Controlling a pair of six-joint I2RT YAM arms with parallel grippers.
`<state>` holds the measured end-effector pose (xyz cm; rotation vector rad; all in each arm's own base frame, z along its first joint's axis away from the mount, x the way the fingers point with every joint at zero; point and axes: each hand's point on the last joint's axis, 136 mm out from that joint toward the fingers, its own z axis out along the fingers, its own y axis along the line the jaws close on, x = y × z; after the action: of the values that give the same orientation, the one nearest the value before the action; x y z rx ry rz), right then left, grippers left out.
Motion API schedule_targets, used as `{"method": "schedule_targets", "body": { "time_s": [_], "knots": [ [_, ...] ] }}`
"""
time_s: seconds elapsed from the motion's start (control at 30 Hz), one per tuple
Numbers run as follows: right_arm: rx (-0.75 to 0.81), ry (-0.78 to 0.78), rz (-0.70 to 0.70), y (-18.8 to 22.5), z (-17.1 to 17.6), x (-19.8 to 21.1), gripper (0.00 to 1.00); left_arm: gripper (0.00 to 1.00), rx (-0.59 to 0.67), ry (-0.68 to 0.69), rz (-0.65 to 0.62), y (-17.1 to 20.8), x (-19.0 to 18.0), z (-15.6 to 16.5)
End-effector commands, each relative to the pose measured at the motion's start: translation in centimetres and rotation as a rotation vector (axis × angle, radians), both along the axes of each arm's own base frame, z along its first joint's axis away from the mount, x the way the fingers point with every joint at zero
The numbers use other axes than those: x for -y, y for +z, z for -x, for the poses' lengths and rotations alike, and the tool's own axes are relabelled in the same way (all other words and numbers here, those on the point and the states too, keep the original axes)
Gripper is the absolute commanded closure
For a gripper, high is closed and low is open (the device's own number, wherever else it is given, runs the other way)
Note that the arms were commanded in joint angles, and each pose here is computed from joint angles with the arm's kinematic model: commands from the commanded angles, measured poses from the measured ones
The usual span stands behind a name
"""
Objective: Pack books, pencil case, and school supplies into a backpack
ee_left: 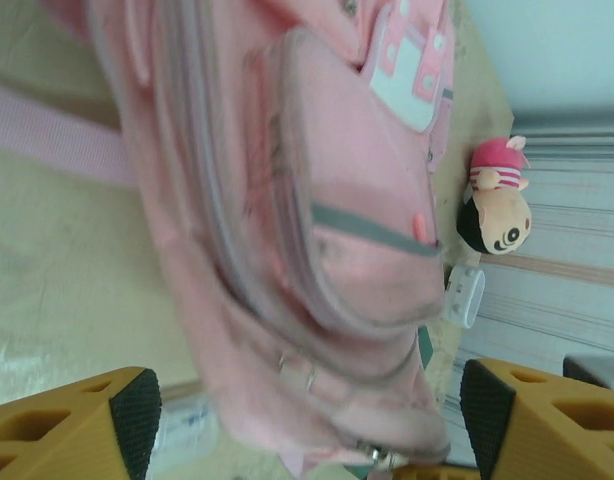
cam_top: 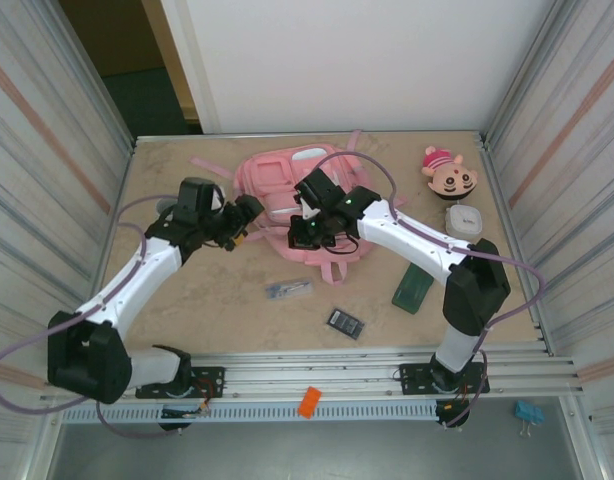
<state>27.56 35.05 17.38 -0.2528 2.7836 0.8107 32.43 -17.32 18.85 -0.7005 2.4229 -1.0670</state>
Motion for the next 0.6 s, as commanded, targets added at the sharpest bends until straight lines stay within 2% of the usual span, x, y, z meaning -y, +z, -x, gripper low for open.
{"method": "schedule_targets", "body": {
  "time_s": [0.0,0.33,0.43,0.57],
  "knots": [
    [0.043,0.020,-0.079,2.1,-0.7,-1.9,1.00,0.20,-0.102,0.074,0.043,-1.8,0.1,1.6],
    [0.048,0.043,-0.089,2.4,-0.3,-2.1,1.00,0.27,-0.087,0.042,0.095,-1.9,3.4,0.2],
    [0.047,0.045,-0.090,2.5,-0.3,-2.0,1.00,0.34,-0.075,0.036,0.106,-1.7,4.1,-0.5],
    [0.046,0.065,-0.106,2.7,0.0,-2.3,1.00,0.50,-0.065,0.030,0.093,-1.7,4.6,-1.2]
  ]
}}
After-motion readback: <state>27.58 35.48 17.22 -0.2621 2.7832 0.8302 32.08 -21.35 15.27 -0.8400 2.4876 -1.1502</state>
